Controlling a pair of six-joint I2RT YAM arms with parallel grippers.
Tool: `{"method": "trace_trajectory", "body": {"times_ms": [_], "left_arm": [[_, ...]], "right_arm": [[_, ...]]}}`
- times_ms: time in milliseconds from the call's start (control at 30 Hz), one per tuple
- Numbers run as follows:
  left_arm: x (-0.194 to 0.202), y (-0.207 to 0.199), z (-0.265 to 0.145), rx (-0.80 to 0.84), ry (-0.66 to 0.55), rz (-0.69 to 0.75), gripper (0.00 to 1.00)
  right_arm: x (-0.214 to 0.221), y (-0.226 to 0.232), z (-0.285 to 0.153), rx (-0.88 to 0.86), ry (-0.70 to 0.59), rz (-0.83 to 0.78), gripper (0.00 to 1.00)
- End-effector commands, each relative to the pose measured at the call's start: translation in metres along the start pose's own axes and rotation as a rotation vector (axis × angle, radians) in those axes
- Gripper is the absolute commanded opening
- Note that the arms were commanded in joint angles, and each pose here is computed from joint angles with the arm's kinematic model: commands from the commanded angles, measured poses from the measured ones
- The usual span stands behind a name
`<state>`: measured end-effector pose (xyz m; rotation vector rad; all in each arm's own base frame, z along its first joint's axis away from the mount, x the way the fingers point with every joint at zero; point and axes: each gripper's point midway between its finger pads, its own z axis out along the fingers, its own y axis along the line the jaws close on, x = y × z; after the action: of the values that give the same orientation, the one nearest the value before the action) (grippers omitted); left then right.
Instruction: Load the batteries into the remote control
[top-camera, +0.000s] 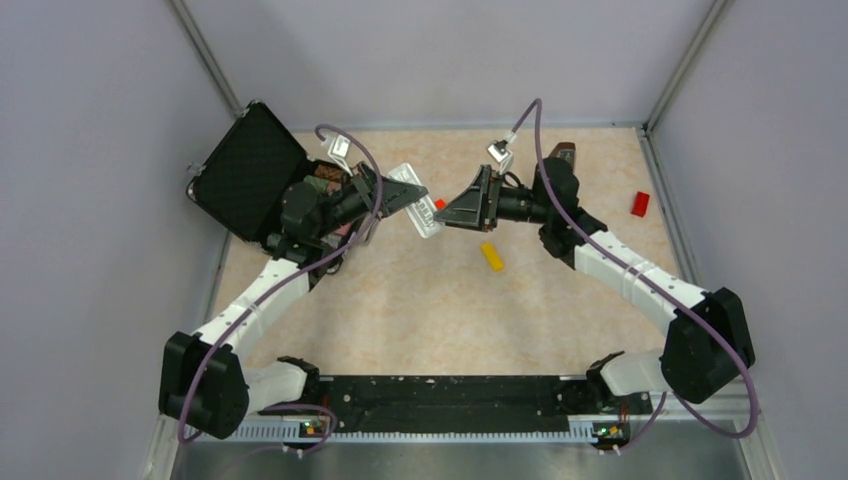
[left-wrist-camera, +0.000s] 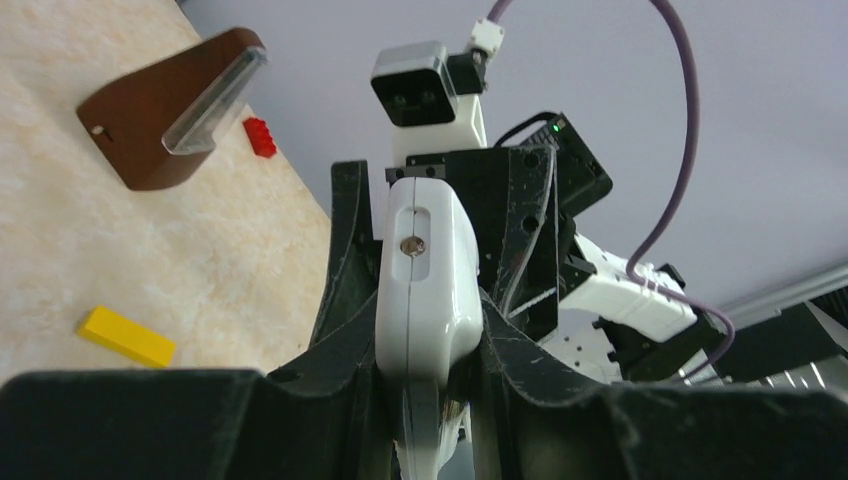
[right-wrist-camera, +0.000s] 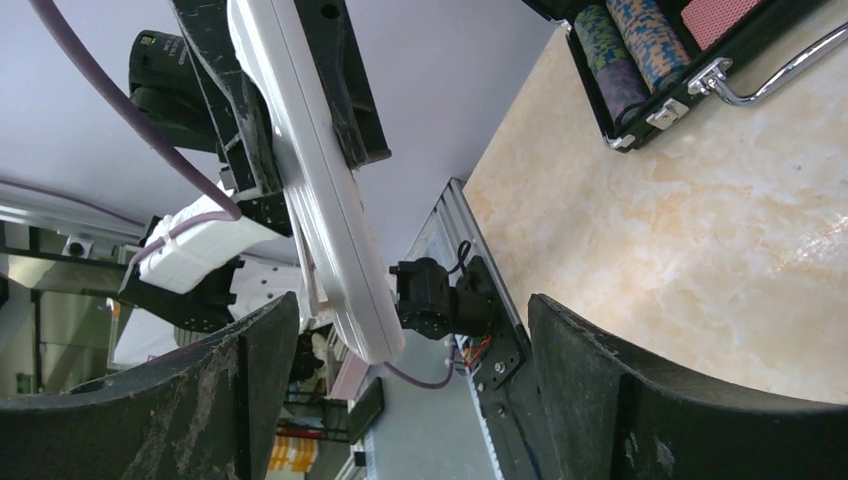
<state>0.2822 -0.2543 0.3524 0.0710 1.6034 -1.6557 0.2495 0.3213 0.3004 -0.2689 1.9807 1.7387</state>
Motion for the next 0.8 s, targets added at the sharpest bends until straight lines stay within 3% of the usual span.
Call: {"method": "trace_trajectory", "body": {"times_ms": [0,267,567,767], "left_arm": [[0.000,-0.035,0.000,0.144,0.060,0.058,0.00],[0.000,-0.038,0.001,0.165,0.064,0.032,0.00],[0.002,-0.038,0.001,0.170,0.076,0.017,0.00],[0.003,-0.037,0.002,0.168,0.080,0.005,0.00]], "right_arm": [[-0.015,0.030,0.009,-0.082,-0.030,-0.106,0.83],[-0.001,0.027,0.025,-0.079,0.023,-0.108,0.77],[0.002,0.014,0.032,-0.038,0.029,-0.081,0.50],[0.000,0.006,0.036,0.004,0.018,-0.074,0.41]]}}
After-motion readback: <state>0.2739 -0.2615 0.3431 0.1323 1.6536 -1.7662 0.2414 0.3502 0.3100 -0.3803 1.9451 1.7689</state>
